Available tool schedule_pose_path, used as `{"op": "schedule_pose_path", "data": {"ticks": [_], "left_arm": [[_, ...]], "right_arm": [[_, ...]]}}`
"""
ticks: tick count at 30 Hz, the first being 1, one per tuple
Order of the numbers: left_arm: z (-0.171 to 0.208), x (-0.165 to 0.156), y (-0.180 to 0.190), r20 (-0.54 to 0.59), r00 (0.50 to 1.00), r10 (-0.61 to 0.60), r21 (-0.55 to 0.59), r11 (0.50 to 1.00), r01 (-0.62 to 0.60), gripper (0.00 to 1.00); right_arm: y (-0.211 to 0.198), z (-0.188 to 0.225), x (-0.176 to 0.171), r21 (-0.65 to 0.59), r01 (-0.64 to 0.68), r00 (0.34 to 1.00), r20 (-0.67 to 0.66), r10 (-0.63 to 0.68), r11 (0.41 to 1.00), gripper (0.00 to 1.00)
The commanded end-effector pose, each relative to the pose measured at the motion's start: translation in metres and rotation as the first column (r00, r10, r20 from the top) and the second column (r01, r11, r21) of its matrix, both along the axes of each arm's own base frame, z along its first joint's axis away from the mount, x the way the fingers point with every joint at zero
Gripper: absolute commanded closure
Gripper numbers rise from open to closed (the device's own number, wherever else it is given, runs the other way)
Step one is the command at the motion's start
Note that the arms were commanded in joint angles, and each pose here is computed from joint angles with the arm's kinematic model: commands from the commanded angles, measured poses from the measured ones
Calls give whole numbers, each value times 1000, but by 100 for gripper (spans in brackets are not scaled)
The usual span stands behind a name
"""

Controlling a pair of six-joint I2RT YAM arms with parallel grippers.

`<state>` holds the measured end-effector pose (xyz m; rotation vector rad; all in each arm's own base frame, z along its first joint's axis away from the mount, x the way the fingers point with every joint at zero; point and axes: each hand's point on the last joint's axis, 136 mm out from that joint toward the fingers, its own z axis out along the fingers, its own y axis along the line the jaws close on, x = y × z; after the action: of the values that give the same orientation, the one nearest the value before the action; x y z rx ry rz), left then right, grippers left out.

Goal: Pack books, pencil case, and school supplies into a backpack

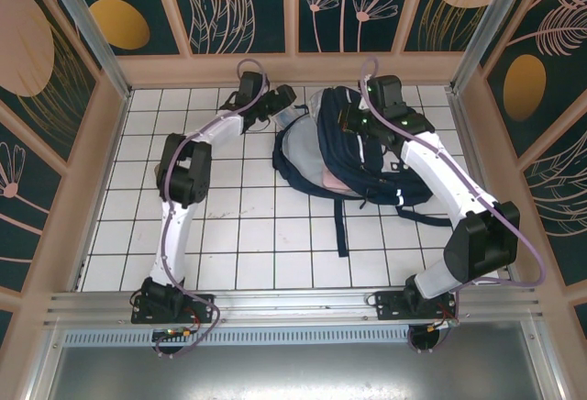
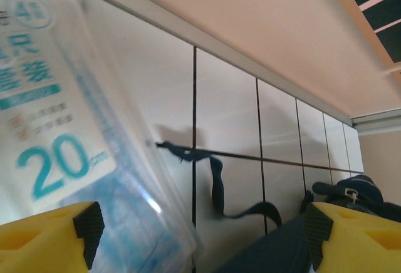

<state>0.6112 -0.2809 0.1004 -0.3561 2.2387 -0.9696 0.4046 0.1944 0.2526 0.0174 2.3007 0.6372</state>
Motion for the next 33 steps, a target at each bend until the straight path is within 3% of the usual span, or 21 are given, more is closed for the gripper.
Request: {"op": "schedule_pose_path", "data": {"ticks": [1,7,15,23,33], "left_arm": [[12,18,-17,40,998,-45,-106,993,49,16],[-30,26,-19,-62,998,-23,-114,993,16,18],[-65,-12,20,-175,984,35,31,999,-30,21],[-72,-79,61,-214,975,54,174,985,-16,21],[-88,-180,91,-301,951,67,162,987,-19,22]], "right_arm": [[9,10,-8,28,-9,1000,17,8,1000,100],[15,5,-10,26,-20,1000,1,20,999,100],[17,0,-6,16,-24,1000,-7,24,1000,100],[26,-10,-2,-3,-48,999,-23,48,999,100],[41,-46,-1,-70,-70,996,-66,66,995,100]]}}
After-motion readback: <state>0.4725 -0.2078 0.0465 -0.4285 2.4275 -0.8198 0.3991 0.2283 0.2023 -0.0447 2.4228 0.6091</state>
